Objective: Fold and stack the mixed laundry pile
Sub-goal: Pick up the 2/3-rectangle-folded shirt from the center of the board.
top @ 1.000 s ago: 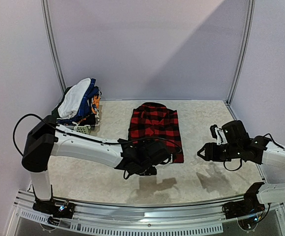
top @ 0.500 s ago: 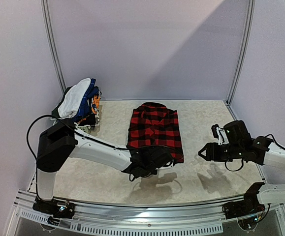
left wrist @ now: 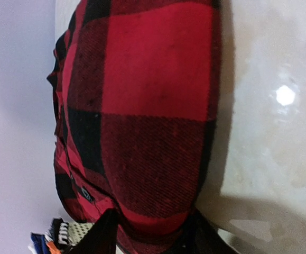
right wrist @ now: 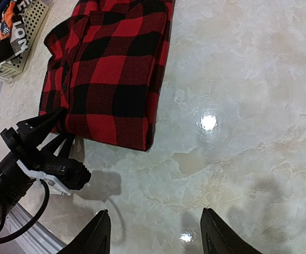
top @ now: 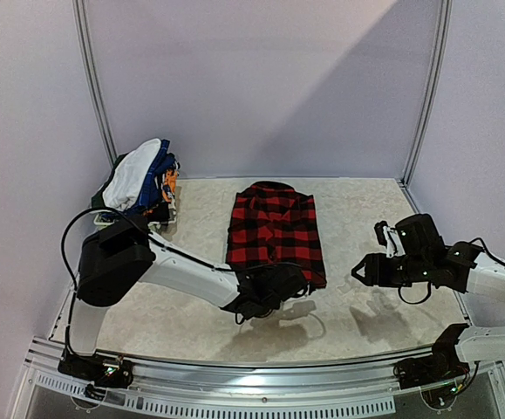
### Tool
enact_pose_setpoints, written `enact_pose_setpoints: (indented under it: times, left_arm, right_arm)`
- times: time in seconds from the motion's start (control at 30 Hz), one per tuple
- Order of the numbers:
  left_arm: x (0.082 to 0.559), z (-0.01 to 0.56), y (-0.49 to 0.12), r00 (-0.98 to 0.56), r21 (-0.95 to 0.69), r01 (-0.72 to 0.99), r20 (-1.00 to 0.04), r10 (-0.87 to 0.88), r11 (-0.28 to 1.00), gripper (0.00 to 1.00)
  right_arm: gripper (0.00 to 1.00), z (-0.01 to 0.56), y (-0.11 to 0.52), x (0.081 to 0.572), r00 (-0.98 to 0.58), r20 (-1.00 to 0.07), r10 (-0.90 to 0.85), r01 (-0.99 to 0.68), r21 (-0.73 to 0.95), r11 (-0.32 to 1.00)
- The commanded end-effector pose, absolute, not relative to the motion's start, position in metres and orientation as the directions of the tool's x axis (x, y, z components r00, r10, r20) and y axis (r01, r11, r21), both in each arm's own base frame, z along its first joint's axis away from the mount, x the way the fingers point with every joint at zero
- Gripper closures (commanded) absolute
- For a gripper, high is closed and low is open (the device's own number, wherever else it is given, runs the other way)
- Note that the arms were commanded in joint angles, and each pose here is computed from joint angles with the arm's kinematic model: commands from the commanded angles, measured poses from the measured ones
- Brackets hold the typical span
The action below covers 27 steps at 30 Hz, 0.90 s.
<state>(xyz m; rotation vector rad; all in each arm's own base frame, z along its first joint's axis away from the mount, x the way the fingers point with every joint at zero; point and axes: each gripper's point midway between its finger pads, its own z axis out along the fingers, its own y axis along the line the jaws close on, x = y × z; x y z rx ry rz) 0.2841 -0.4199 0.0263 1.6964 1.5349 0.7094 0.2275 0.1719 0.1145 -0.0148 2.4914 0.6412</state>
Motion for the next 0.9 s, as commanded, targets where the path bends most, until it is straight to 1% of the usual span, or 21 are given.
enact_pose_setpoints:
  times: [0.0, 0.2, 0.27, 0.3, 0.4, 0.5, 0.63, 0.77, 0.87]
  left_arm:
    - [0.288, 0.004, -0.416, 0.13, 0.789, 0.613, -0.065, 0.989, -0.028, 0.65]
    - [0.27, 0.007, -0.416, 0.133, 0.772, 0.636, -0.099, 0.986, -0.009, 0.88]
    - [0.259, 0.009, -0.415, 0.132, 0.767, 0.642, -0.106, 0.986, -0.004, 0.98]
    - [0.253, 0.009, -0.414, 0.131, 0.764, 0.645, -0.104, 0.986, -0.005, 1.0]
    - [0.232, 0.009, -0.412, 0.132, 0.757, 0.653, -0.103, 0.986, -0.008, 1.0]
    - [0.209, 0.015, -0.41, 0.121, 0.734, 0.679, -0.128, 0.984, 0.012, 1.0]
    - [0.18, 0.026, -0.405, 0.114, 0.713, 0.701, -0.117, 0.987, 0.004, 1.0]
    - [0.149, 0.039, -0.403, 0.126, 0.68, 0.733, -0.12, 0.985, -0.011, 1.0]
    - [0.128, 0.05, -0.402, 0.126, 0.634, 0.773, -0.115, 0.985, -0.025, 1.0]
  right_arm:
    - [0.41, 0.114, 0.167, 0.231, -0.838, -0.532, 0.12, -0.129, 0.406, 0.905]
    - [0.4, 0.125, 0.166, 0.24, -0.825, -0.547, 0.143, -0.108, 0.4, 0.91]
    - [0.4, 0.132, 0.17, 0.245, -0.817, -0.557, 0.151, -0.113, 0.411, 0.905]
    - [0.4, 0.136, 0.172, 0.247, -0.815, -0.559, 0.153, -0.118, 0.418, 0.901]
    - [0.41, 0.146, 0.185, 0.251, -0.816, -0.562, 0.139, -0.157, 0.446, 0.881]
    - [0.41, 0.152, 0.199, 0.256, -0.818, -0.563, 0.118, -0.202, 0.473, 0.858]
    - [0.43, 0.155, 0.219, 0.26, -0.826, -0.558, 0.083, -0.258, 0.505, 0.824]
    - [0.43, 0.159, 0.252, 0.258, -0.825, -0.565, 0.002, -0.362, 0.532, 0.766]
    - [0.46, 0.155, 0.277, 0.254, -0.822, -0.564, -0.083, -0.432, 0.521, 0.737]
